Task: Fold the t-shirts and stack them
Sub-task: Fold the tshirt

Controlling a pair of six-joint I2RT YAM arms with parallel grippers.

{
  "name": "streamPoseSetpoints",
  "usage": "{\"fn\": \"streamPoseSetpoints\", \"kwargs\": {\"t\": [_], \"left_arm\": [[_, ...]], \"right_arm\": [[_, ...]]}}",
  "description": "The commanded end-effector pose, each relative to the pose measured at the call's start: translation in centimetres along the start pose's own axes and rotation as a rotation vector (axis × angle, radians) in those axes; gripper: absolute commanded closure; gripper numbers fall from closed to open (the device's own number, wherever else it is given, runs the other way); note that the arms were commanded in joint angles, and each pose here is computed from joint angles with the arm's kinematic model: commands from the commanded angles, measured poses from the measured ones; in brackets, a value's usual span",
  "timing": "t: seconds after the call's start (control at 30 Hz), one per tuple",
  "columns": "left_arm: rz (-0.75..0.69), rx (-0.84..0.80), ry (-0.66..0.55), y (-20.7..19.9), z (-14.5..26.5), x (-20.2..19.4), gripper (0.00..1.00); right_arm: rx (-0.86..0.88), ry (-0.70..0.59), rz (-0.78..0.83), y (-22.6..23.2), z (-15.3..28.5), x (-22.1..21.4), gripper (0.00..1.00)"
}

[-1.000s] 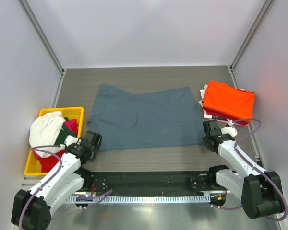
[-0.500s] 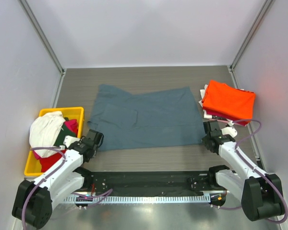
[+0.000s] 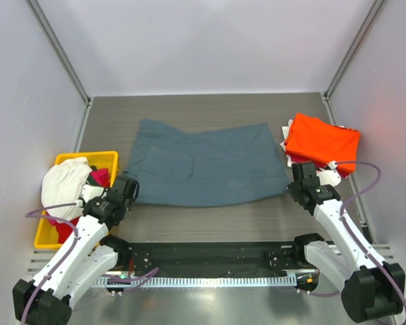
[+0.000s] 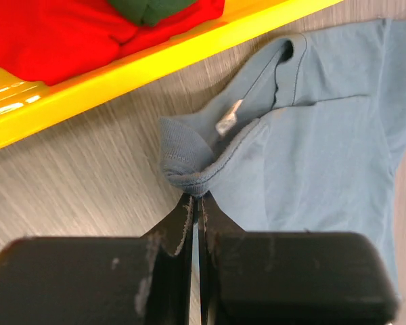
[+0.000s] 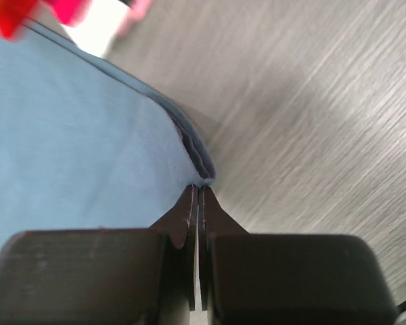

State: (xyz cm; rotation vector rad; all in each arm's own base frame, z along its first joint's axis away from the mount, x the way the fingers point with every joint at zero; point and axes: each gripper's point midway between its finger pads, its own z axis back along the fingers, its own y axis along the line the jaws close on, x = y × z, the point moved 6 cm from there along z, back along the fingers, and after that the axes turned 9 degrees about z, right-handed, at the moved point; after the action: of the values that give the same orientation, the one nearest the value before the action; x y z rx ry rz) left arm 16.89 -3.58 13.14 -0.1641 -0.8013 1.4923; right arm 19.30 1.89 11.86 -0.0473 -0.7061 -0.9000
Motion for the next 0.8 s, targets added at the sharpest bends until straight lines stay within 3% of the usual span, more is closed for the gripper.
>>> {"fn": "streamPoseSetpoints", "kwargs": {"t": [0.0,0.13,0.17,0.23,0.27,0.3,0.33,0.5,0.53,0.57,0.6,0.77], "left_arm": [[-0.050,0.085,-0.065,2.7,0.4,1.5,0.99],[-0.025,0.106,0.028,4.7,-0.1,0.3,0.96],[-0.017,0.099,0.043,5.1,-0.3,0.0,0.82],[-0.016,0.095,0.065,5.4,-0.3,-0.2,0.68],[-0.020,0.092,0.076,5.3,-0.1,-0.3,0.55],[-0.028,0.084,0.076,5.3,0.1,-0.1,0.50],[-0.034,0.076,0.073,5.1,0.3,0.1,0.47],[-0.175,-0.079,0.081,0.4,3.5,1.4,0.29],[-0.312,-0.095,0.088,-0.3,3.6,1.3,0.28],[-0.318,-0.161,0.093,-2.5,4.8,1.6,0.23],[-0.427,-0.200,0.097,-3.4,5.2,1.7,0.22],[-0.618,-0.322,0.044,-10.7,6.6,1.7,0.13]], "right_arm": [[-0.046,-0.066,-0.042,-1.2,1.6,1.3,0.99],[-0.037,-0.030,-0.079,-2.5,1.6,-0.3,0.97],[-0.034,-0.023,-0.084,-2.8,1.5,-0.6,0.94],[-0.025,-0.012,-0.091,-3.3,1.5,-1.2,0.68],[-0.020,-0.010,-0.088,-3.4,1.6,-1.2,0.54],[-0.012,-0.014,-0.086,-3.4,1.9,-1.1,0.38],[0.000,-0.031,-0.085,-3.3,2.3,-0.7,0.34],[0.158,-0.133,0.003,-0.2,4.9,2.9,0.36],[0.179,-0.141,0.034,0.5,5.3,3.5,0.37],[0.179,-0.128,0.116,1.1,5.1,3.8,0.38],[0.225,-0.158,0.138,2.7,5.8,5.2,0.38],[0.296,-0.096,0.396,8.0,4.9,7.2,0.41]]}}
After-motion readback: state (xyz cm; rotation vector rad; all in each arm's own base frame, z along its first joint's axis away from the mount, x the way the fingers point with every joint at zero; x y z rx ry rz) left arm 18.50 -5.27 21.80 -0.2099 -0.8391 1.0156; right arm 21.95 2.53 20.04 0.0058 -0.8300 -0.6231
